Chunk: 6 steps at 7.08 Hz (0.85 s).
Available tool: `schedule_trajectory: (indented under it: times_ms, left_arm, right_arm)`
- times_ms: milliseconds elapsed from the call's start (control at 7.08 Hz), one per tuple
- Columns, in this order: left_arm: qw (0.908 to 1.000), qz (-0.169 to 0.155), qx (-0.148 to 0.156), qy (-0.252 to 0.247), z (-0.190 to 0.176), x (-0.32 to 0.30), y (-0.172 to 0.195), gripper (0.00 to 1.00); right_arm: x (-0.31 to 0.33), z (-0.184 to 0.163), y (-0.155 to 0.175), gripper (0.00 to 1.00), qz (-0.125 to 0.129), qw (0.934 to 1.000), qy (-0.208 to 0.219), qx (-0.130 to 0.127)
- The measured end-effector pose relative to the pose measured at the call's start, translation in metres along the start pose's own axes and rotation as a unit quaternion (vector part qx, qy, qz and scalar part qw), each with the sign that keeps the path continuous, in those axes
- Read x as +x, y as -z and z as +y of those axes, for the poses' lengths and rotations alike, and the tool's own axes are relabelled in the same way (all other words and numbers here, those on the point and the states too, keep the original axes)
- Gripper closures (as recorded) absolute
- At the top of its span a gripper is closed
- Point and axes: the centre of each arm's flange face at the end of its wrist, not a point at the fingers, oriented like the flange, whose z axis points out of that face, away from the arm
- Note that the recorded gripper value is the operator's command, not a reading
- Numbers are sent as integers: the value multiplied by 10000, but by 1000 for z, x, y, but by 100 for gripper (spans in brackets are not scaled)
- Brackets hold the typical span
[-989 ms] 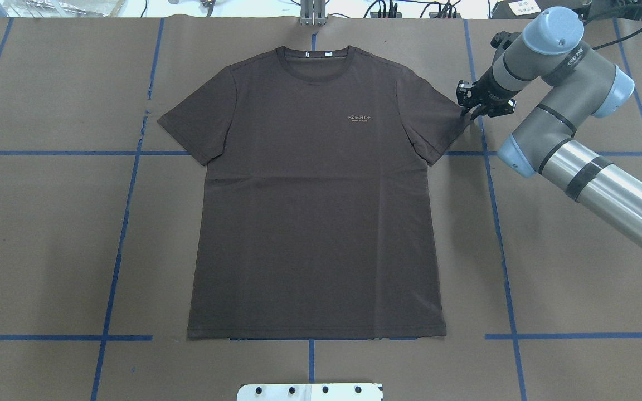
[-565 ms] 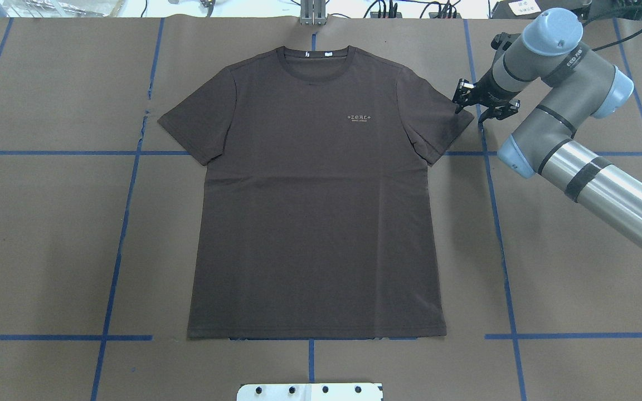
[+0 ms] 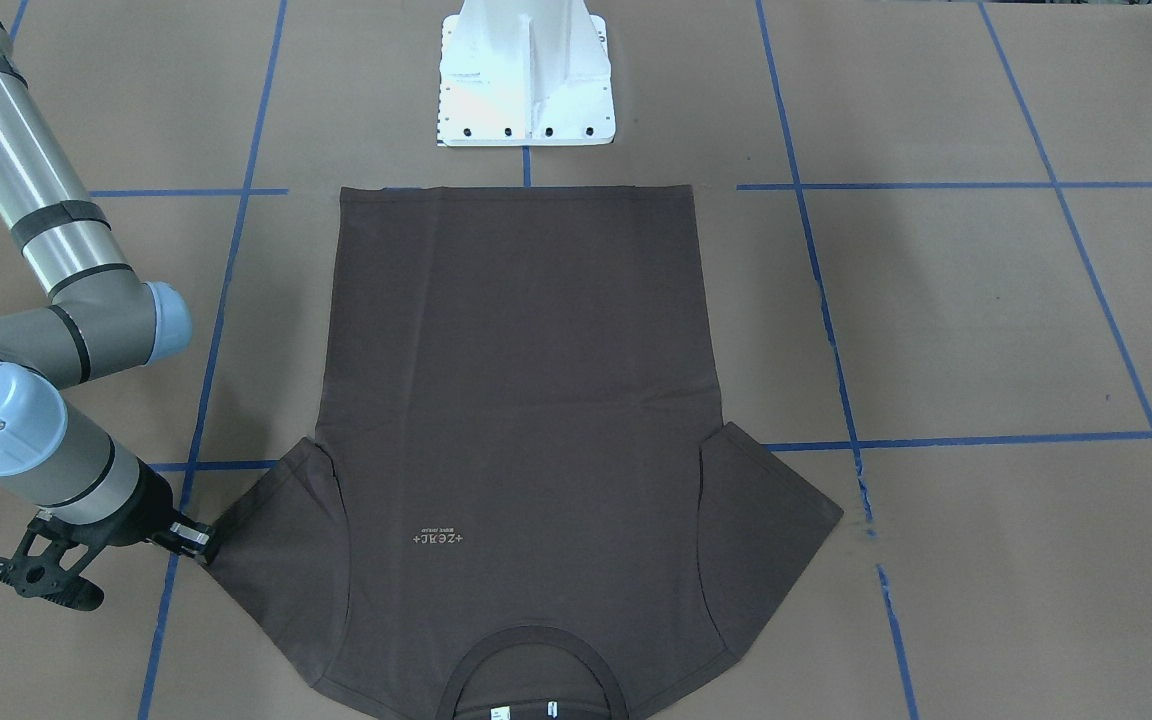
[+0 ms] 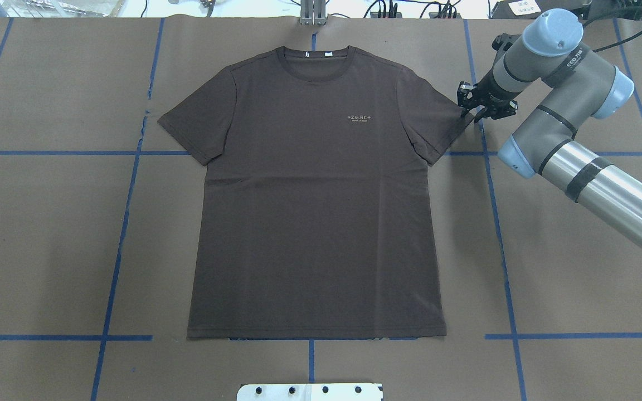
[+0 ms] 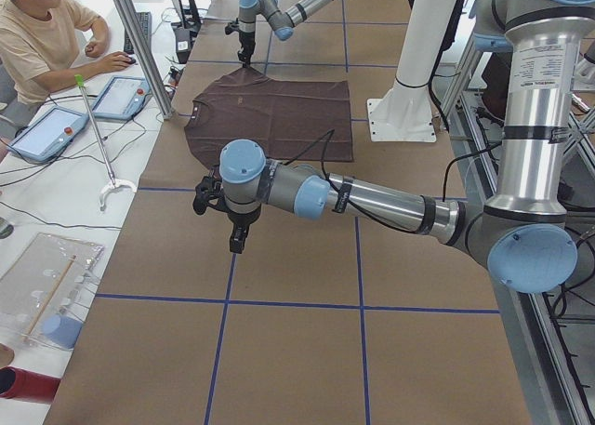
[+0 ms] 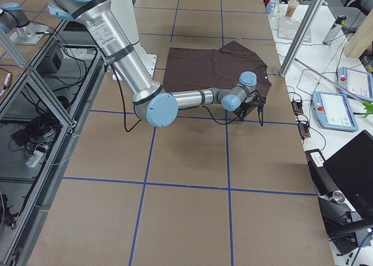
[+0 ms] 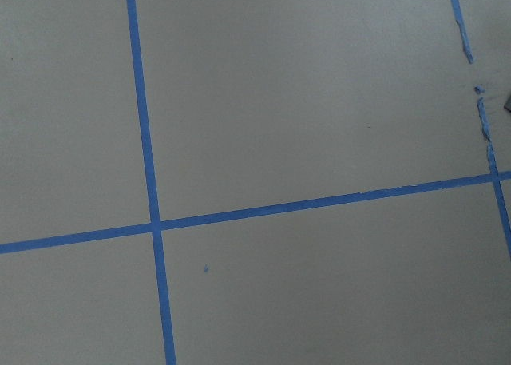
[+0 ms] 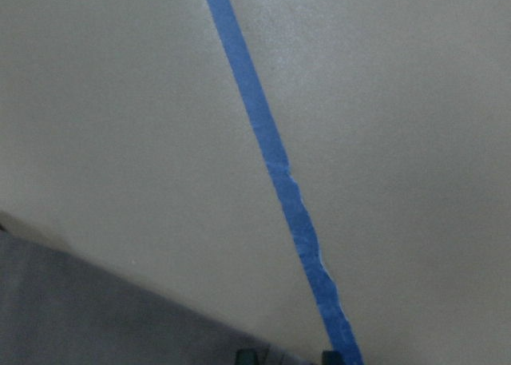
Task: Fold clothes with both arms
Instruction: 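Move the right gripper to the sleeve nearest it and grasp it, then fold the grasped sleeve inward across the shirt body with the right gripper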
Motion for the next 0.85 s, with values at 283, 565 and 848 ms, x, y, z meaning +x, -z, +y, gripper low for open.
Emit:
schedule_trajectory:
  times_ms: [283,565,848]
  left_arm:
    - [10000,49,-1,-5,0,2,1,0]
    - [10000,66,20,-27,0,6,5,0]
    - [9999,71,49,-62,0,10,8,0]
  right_arm:
    - [-9,1,4,100,-60,10000,19,-4]
    - [-35,4,17,100,-235,9997,41,23]
    - [-105,26,32,100,-516,9986,-153,-5]
